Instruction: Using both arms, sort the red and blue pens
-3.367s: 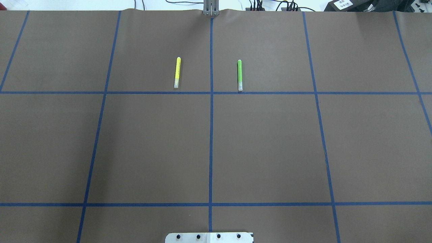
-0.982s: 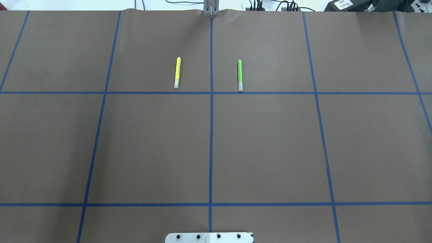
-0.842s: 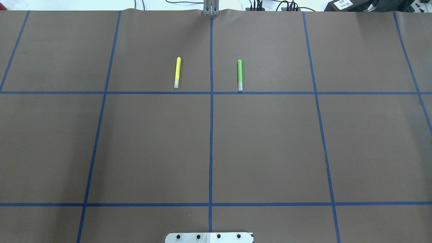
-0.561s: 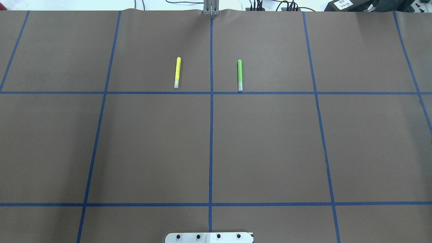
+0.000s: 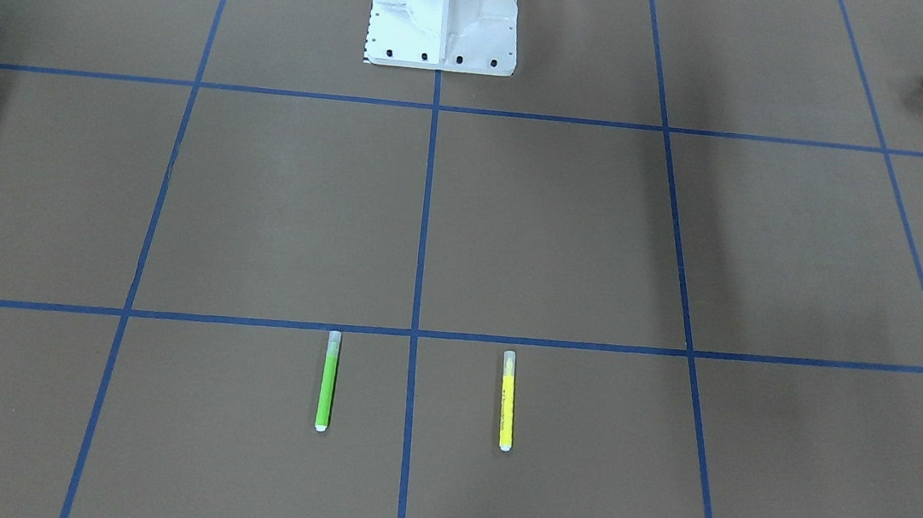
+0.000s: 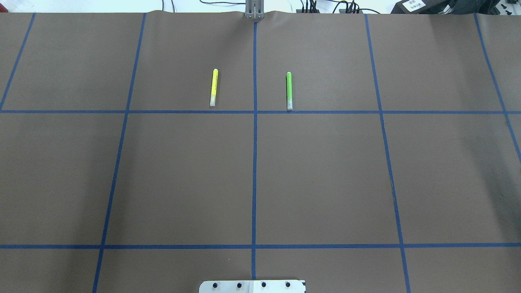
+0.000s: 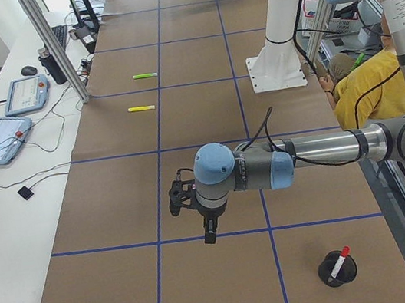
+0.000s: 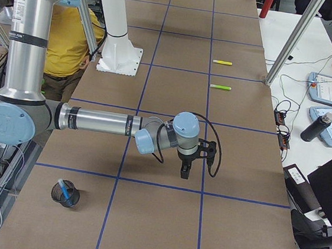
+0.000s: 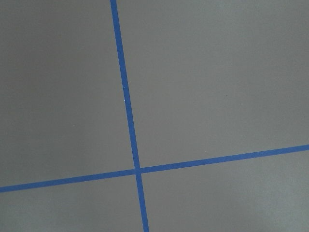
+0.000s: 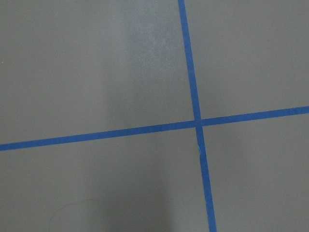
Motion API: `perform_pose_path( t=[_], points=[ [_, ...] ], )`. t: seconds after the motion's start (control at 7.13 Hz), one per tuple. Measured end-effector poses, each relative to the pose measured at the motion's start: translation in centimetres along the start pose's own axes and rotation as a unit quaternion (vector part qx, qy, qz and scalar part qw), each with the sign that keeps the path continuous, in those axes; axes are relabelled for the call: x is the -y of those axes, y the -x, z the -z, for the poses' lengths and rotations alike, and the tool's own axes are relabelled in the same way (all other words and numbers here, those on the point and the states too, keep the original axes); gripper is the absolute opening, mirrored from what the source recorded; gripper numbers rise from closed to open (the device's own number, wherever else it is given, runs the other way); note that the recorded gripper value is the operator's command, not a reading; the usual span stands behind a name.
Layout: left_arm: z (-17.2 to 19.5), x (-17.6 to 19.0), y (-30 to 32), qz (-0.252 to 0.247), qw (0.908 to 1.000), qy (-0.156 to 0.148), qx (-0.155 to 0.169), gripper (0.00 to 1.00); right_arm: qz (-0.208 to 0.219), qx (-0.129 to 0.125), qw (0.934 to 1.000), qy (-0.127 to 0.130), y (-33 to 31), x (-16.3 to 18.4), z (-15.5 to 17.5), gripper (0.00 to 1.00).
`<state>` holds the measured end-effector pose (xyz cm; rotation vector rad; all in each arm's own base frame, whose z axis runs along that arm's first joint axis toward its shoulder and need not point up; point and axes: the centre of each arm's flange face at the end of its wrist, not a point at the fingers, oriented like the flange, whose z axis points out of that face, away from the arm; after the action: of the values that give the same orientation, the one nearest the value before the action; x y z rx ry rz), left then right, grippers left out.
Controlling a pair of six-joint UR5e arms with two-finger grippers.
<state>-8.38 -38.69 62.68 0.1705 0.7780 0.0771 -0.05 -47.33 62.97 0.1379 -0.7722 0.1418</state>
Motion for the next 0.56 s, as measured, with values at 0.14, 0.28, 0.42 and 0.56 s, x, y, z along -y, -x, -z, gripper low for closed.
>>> perform_pose_path(
  t=[0.14,0.28,0.42,0.56],
  points=[
    [0.0,0.0,0.0,0.0,1.0,0.0,0.0,1.0,0.034,-0.012,0.9993,0.004,-0.7,-0.7,-0.5,1.0],
    [0.0,0.0,0.1,0.001,1.0,0.0,0.0,1.0,0.068,-0.018,0.9974,0.011,-1.8,-1.9,-0.7,1.0],
    [-0.1,-0.1,0.2,0.002,1.0,0.001,0.0,1.0,0.085,-0.016,0.9961,0.019,-2.7,-3.1,-0.7,1.0],
    [-0.3,-0.1,0.3,0.003,1.0,0.003,0.0,1.0,0.089,-0.008,0.9956,0.029,-2.8,-4.1,0.0,1.0]
  ],
)
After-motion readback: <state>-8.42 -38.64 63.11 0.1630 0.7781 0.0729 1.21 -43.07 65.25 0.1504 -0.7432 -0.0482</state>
